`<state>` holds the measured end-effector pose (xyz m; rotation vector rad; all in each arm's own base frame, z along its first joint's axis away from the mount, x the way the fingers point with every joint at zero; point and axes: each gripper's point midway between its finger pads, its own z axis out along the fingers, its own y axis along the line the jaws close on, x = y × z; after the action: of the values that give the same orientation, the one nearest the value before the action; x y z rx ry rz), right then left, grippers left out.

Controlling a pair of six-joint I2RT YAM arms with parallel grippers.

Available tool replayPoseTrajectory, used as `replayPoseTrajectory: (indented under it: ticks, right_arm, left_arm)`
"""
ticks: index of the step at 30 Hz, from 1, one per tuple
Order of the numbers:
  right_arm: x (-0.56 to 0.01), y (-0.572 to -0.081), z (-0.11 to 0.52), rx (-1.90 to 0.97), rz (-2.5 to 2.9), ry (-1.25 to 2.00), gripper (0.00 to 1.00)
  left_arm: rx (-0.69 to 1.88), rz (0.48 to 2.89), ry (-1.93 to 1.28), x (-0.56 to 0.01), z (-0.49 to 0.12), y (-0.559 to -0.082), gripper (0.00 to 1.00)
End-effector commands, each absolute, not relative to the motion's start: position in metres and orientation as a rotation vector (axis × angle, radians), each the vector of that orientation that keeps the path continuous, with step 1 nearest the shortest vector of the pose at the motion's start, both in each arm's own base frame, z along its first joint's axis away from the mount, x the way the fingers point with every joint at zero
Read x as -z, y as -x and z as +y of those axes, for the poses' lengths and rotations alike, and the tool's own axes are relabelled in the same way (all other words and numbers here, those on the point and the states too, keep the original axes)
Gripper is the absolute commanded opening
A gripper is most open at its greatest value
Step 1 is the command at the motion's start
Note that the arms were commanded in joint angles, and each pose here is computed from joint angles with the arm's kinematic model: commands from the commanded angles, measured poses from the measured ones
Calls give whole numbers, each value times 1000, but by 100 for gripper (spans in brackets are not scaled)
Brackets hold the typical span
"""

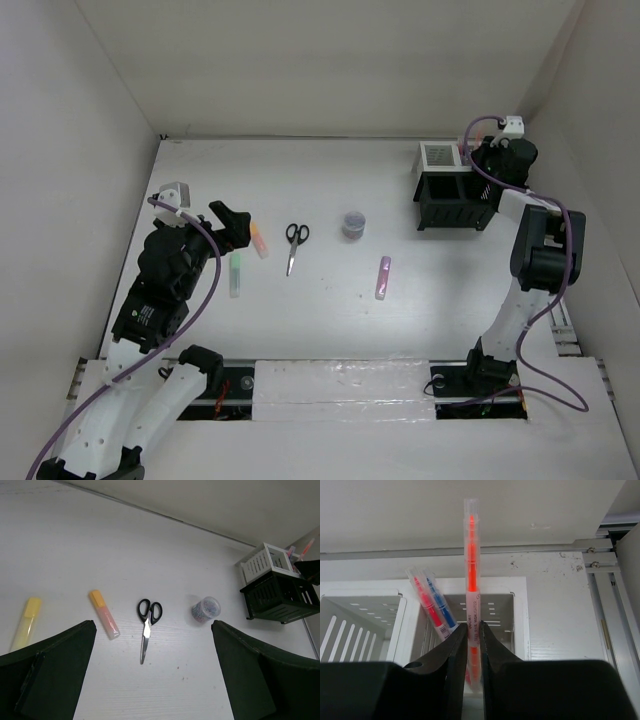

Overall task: Sort the stationery into containers
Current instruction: Place the pen in the storage box.

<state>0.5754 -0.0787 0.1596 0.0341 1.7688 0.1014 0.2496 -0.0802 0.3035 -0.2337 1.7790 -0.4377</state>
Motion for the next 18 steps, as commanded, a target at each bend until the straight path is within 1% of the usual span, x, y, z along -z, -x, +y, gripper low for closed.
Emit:
replayPoseTrajectory:
  ticks: [1,4,6,11,14,16,17,18]
  right_arm:
    - [-175,-584,-81,-109,1729,-17,21]
    - [-170,-585,-81,-110,1738,-19,23]
    - [-170,-585,-81,-110,1738,-19,27]
    - [-173,-583,-83,-101,1738,-27,28]
    - [-169,-579,-82,-103,1749,-30,35]
    - [-178,-575,-81,-100,1736,-27,38]
    - [-183,-575,-81,-99,1727,-25,41]
    - [-186,-573,-80,-97,1718,-23,41]
  left_arm:
    - [430,1746,234,-311,-78,-253,100]
    - [430,1746,234,-311,-78,-253,100]
    - [430,1746,234,-311,-78,-253,100]
    - [438,1748,227,-311,-80,-253,100]
    - [438,1748,227,-311,-80,-253,100]
    - [438,1748,227,-311,-80,-253,100]
    - [438,1748,227,-311,-80,-253,100]
    - [438,1748,227,-311,-80,-253,100]
